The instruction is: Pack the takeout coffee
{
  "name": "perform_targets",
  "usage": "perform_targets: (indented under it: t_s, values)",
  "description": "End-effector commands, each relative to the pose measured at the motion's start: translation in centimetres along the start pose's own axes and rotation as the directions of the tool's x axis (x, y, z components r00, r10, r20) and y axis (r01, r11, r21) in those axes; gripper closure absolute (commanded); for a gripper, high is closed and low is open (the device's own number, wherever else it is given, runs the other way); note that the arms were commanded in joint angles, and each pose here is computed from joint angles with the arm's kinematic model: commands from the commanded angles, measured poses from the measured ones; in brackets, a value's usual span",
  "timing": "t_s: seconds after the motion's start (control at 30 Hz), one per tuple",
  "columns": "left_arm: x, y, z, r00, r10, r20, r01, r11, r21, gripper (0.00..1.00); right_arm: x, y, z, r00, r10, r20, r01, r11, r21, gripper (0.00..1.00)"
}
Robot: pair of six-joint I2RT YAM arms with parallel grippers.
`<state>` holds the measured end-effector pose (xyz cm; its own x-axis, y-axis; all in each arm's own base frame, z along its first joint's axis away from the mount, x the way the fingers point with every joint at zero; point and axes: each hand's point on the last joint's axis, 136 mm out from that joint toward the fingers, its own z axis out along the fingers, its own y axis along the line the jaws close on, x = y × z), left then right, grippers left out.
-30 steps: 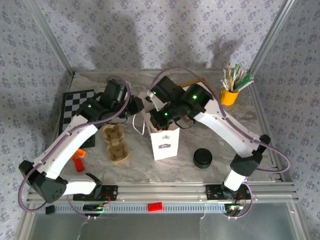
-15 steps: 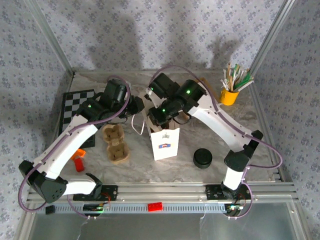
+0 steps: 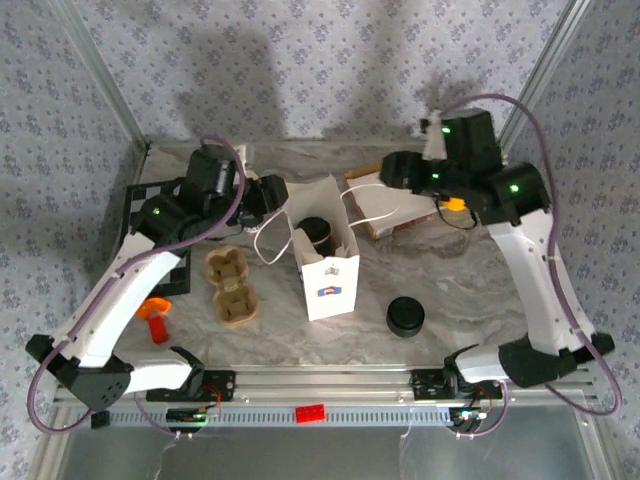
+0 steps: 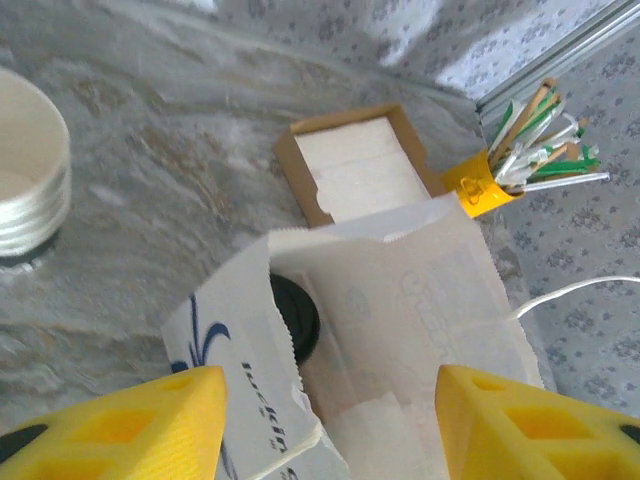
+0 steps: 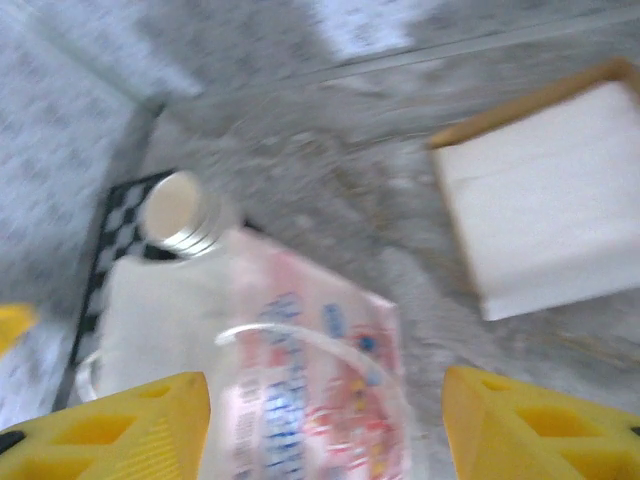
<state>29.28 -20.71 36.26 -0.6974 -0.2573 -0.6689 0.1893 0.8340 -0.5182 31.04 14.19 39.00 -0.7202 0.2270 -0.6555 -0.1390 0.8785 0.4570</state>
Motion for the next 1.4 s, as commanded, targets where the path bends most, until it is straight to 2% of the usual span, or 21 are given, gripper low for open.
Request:
perform_targets:
  t_s: [0.0,0.1,0.2,0.33,0.47,0.63,0.7,0.83,0.9,1.03,1.2,1.37]
  values:
    - [-2.7,-0.3,-2.3,0.985,0.132,0.109,-0.133,0.991,0.000,0.41,0.6,-6.3,2.8,0.980,0.200,0.007,-0.199,0.972,0.125,0.34]
    - [-3.3,0.1,-2.7,0.968,0.219,0.124,-0.217,0.976,-0.027,0.40,2.8,-12.0,5.6,0.957,0.288,-0.011,-0.274,0.922,0.273,0.30]
    - [-3.5,0.6,-2.8,0.950,0.287,0.122,-0.283,0.958,-0.045,0.38,5.1,-15.5,9.0,0.934,0.356,-0.026,-0.327,0.882,0.340,0.29]
    - [-3.4,0.9,-2.8,0.931,0.347,0.115,-0.343,0.938,-0.055,0.34,6.7,-17.9,13.8,0.902,0.431,-0.026,-0.395,0.849,0.351,0.25]
    - [-3.2,1.5,-2.5,0.919,0.380,0.103,-0.373,0.925,-0.077,0.33,7.1,-19.4,17.4,0.894,0.448,0.002,-0.413,0.822,0.393,0.26]
    - [-2.9,2.8,-2.3,0.918,0.386,0.090,-0.375,0.919,-0.121,0.33,7.9,-20.4,21.0,0.863,0.506,-0.005,-0.461,0.790,0.404,0.35]
    - [-2.9,3.0,-2.3,0.917,0.389,0.091,-0.376,0.918,-0.128,0.33,8.2,-20.8,21.5,0.868,0.496,0.007,-0.449,0.781,0.434,0.43]
    - [-2.7,3.3,-2.3,0.918,0.387,0.087,-0.375,0.918,-0.131,0.33,8.9,-21.4,22.2,0.858,0.513,0.011,-0.460,0.760,0.459,0.48]
    - [-2.7,3.4,-2.2,0.918,0.386,0.086,-0.373,0.918,-0.133,0.33,9.0,-21.6,22.5,0.857,0.515,0.015,-0.464,0.758,0.458,0.56]
    - [-2.7,3.4,-2.1,0.919,0.384,0.085,-0.373,0.919,-0.127,0.33,8.6,-21.7,22.4,0.859,0.512,0.024,-0.465,0.759,0.455,0.74]
    - [-2.9,3.3,-2.2,0.918,0.386,0.092,-0.374,0.919,-0.126,0.33,8.2,-21.3,22.2,0.857,0.516,0.018,-0.471,0.767,0.436,0.89]
    - [-3.1,2.8,-2.6,0.915,0.391,0.096,-0.381,0.918,-0.111,0.33,6.4,-19.8,21.1,0.859,0.511,0.038,-0.486,0.788,0.378,0.97]
